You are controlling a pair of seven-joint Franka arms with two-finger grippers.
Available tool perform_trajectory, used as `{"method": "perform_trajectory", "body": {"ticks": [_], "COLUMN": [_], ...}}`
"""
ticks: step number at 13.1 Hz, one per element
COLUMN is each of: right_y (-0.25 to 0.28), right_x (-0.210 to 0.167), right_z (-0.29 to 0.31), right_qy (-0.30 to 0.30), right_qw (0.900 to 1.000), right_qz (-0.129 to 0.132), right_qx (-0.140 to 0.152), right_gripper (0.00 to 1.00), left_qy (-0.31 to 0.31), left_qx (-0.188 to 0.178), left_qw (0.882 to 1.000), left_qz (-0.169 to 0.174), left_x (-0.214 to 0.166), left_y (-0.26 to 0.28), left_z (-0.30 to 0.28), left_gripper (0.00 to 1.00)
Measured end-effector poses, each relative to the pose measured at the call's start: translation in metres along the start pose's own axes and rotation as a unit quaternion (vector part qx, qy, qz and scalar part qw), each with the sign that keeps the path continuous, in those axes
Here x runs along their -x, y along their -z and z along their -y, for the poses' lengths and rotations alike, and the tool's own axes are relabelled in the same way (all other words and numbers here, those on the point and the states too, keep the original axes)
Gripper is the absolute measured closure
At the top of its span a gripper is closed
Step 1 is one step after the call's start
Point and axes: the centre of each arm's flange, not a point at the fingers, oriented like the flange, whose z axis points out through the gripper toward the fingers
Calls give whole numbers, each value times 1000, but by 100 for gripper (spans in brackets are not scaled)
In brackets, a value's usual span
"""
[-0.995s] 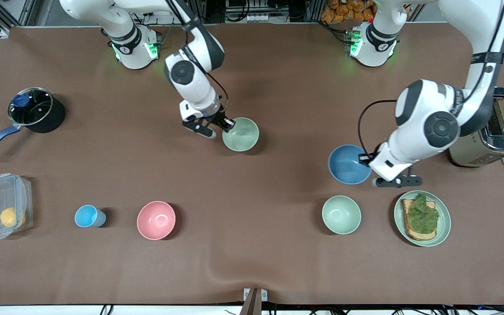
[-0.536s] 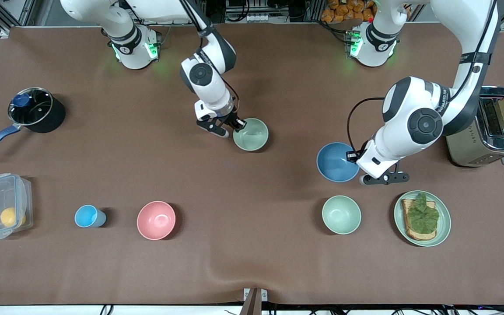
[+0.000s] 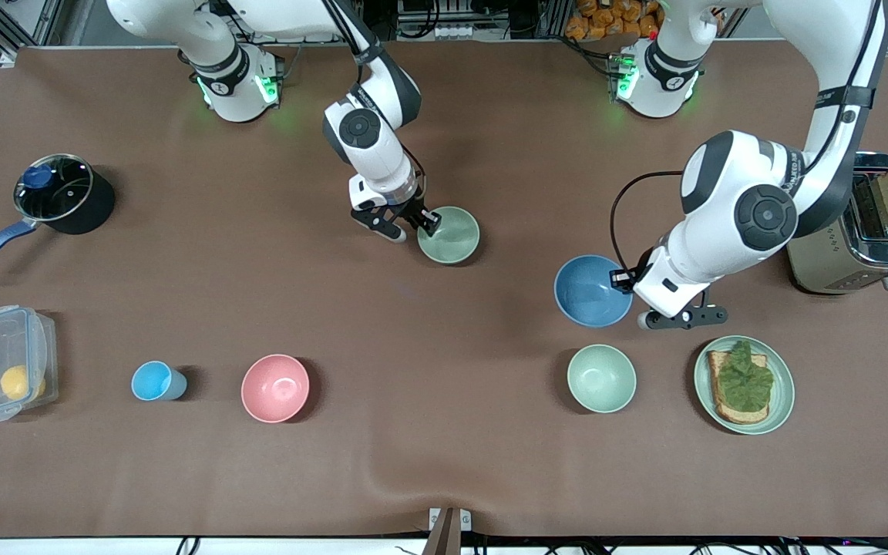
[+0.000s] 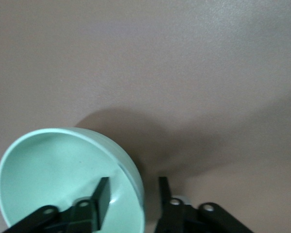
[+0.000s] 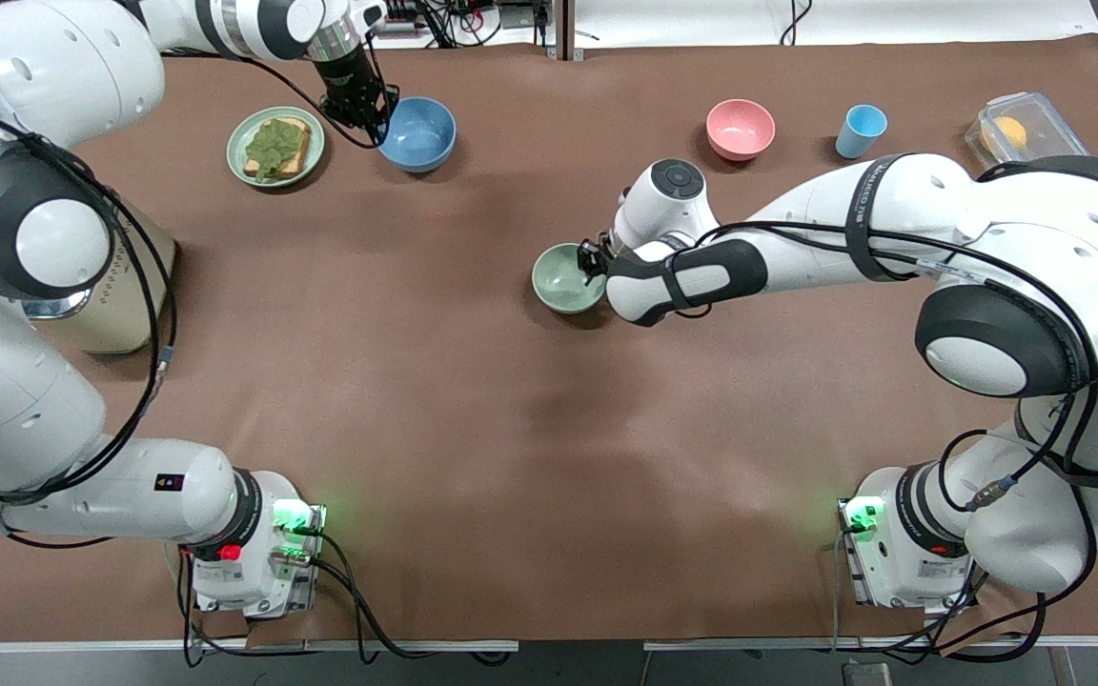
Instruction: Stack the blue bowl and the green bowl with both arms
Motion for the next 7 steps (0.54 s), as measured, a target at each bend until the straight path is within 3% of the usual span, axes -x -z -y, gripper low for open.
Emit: {"method": "perform_trajectory", "body": {"ticks": [4, 7], "right_y": [6, 16], "right_x": [-8, -23], "right_z": [7, 12], "right_qy": [-23, -115], "right_qw": [999, 993], "right_qz": [12, 18], "right_qx": [19, 30], "right_gripper": [0, 0], "left_qy": [-5, 8], "left_qx": [4, 8], "left_qw": [1000, 1000], "left_qz": [4, 10], "left_x": [6, 21], "left_y": [7, 6], "left_z": [-16, -45], "left_gripper": [95, 95]}}
